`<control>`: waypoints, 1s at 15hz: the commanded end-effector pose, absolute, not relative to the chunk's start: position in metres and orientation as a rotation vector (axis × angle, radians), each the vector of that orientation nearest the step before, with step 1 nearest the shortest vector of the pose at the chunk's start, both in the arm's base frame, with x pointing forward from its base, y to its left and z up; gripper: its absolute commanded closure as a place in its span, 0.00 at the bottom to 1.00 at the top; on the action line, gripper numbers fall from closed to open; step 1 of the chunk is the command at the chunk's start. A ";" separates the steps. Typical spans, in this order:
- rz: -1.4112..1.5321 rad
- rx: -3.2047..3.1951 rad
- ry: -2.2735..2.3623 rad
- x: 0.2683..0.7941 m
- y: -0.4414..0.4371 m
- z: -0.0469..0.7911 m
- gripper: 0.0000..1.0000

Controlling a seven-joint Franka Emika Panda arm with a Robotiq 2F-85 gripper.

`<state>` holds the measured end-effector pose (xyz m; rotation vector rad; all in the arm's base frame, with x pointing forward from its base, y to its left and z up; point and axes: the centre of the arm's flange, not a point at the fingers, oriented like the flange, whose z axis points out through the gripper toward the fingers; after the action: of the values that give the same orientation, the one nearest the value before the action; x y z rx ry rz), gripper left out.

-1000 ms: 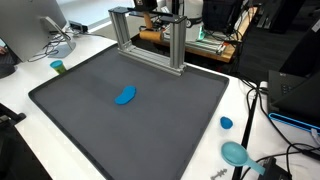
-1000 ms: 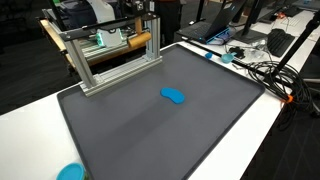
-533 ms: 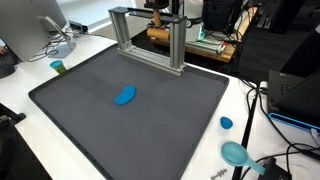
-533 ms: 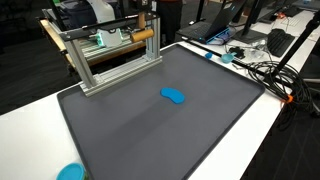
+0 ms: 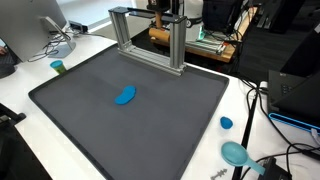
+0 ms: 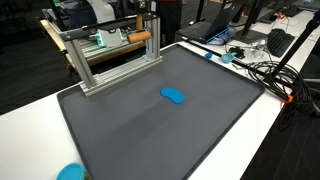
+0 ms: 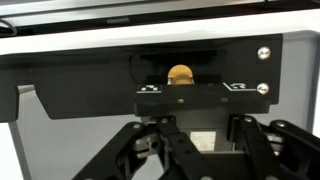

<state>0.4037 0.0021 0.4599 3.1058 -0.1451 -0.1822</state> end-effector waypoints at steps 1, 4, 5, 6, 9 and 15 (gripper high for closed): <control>-0.164 3.107 -0.171 0.386 0.003 0.461 0.78; -0.169 3.106 -0.178 0.380 -0.002 0.457 0.78; -0.171 3.108 -0.179 0.378 -0.003 0.456 0.78; -0.174 3.110 -0.180 0.376 -0.004 0.455 0.78; -0.175 3.120 -0.156 0.370 -0.005 0.452 0.28; -0.134 3.128 -0.107 0.366 -0.007 0.454 0.00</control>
<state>0.3799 -0.0042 0.4492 3.1135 -0.1298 -0.1761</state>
